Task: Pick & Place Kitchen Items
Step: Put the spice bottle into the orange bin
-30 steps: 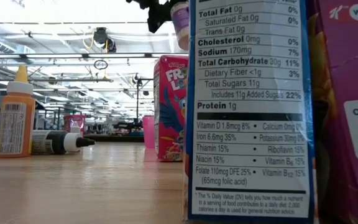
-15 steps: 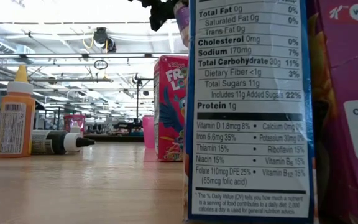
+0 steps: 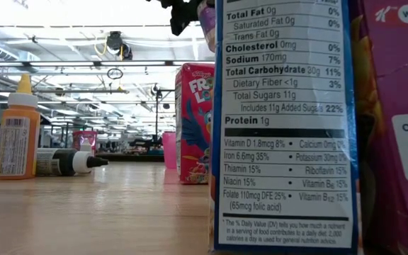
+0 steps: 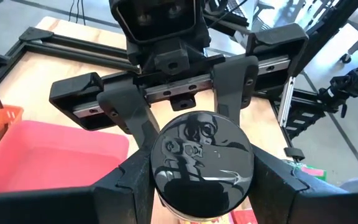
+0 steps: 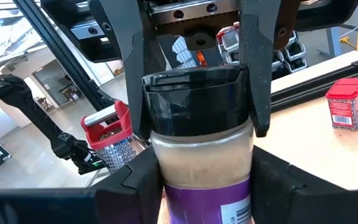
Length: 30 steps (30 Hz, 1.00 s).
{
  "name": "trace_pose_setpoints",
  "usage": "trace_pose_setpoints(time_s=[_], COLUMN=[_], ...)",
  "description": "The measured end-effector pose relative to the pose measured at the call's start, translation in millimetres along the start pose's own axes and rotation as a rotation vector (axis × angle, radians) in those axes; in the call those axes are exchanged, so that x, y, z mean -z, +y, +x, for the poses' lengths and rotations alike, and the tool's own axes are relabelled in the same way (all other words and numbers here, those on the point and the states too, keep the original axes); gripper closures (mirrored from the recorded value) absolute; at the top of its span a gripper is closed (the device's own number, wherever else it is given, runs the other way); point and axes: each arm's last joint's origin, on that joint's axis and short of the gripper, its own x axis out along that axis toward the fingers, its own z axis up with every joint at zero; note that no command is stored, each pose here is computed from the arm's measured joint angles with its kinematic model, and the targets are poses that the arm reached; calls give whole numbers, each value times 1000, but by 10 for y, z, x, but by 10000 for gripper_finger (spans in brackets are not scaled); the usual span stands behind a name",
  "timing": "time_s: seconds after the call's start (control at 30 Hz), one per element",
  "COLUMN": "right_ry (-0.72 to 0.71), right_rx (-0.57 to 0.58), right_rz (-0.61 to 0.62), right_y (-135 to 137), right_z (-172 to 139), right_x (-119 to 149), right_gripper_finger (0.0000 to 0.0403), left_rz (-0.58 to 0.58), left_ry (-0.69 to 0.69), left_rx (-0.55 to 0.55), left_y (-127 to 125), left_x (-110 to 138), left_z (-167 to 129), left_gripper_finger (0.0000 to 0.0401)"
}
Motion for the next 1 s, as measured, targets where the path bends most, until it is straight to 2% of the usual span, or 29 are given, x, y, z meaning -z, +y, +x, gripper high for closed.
trace_pose_setpoints(time_s=[0.07,0.2,0.33,0.4,0.73,0.87,1.0], right_ry=[0,6,7,3,0,-5,27], right_rx=[0,7,15,14,31,48,66], right_rz=[1,43,47,44,46,50,65], right_y=[0,-8,-21,-21,-74,-111,-144], right_z=[0,3,2,-2,-25,-44,-70], right_x=[0,11,19,12,-8,-23,-9], right_gripper_finger=[242,247,247,247,247,247,248], left_rz=[-6,-19,-26,-28,-35,-18,3], left_ry=[0,-20,-35,-38,-40,-82,-119], left_rx=[1,-13,-98,-134,-178,-261,-434], left_y=[0,2,23,33,75,100,129], left_x=[0,-19,-29,-29,-39,-100,-145], left_z=[0,0,-8,-9,-82,-284,-558], left_gripper_finger=[206,134,93,86,81,80,80])
